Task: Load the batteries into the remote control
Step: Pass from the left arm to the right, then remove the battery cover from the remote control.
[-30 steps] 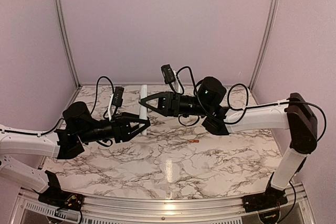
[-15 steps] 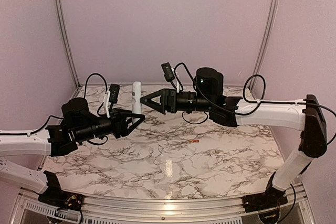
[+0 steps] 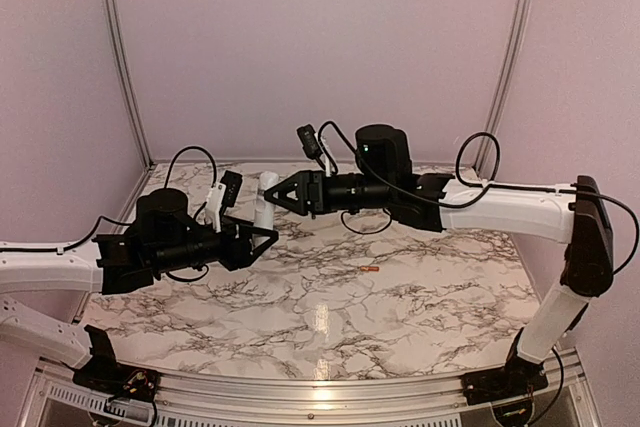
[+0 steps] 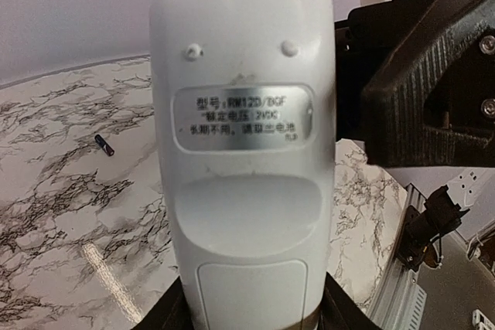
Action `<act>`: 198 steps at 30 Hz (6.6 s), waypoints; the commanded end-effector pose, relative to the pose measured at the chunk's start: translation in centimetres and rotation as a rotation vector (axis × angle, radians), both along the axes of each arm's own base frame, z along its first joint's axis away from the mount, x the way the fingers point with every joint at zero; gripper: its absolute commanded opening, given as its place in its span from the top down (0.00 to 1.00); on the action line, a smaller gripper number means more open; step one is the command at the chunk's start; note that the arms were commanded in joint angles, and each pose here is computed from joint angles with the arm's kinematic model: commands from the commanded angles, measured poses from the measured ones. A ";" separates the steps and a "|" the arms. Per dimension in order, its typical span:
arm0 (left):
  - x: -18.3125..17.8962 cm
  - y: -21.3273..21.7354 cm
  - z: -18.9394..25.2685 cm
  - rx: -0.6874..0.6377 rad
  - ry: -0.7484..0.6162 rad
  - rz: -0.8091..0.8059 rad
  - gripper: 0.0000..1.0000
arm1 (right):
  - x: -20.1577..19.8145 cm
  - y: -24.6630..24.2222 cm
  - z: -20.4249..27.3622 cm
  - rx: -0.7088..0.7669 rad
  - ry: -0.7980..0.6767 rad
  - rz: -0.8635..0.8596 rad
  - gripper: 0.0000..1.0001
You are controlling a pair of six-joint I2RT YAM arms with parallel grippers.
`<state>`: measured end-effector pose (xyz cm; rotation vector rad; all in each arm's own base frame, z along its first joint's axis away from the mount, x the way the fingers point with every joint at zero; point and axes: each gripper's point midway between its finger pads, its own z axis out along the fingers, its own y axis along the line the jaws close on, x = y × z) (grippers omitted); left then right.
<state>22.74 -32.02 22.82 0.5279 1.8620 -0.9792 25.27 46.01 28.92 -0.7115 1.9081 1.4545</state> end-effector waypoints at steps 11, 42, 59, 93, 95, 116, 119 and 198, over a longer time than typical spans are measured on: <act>1.6 -1.8 0.8 0.105 -0.041 0.070 0.81 | 1.8 0.5 -3.1 -0.143 0.063 -0.078 0.53; -1.4 4.0 4.5 0.132 -0.224 0.076 0.01 | -0.6 -3.7 -0.5 -0.007 0.037 0.137 0.97; -5.1 0.6 -0.1 0.524 -0.506 -0.126 0.05 | -2.7 -5.0 -5.3 -0.075 0.158 0.276 0.96; -4.6 -4.3 -0.9 0.617 -0.640 -0.177 0.14 | -2.3 -4.9 -9.1 -0.069 0.311 0.308 0.95; -4.7 -4.6 -1.2 0.625 -0.639 -0.190 0.15 | -2.5 -4.8 -9.1 -0.071 0.312 0.312 0.95; -4.4 -4.9 -2.3 0.704 -0.651 -0.211 0.14 | -2.9 -4.2 -9.0 -0.084 0.317 0.327 0.94; -4.5 -5.3 -2.7 0.717 -0.646 -0.231 0.14 | -3.0 -4.1 -9.1 -0.085 0.320 0.330 0.95; -5.5 -5.7 -2.2 0.659 -0.658 -0.278 0.10 | -3.4 -3.6 -9.5 -0.088 0.345 0.356 0.99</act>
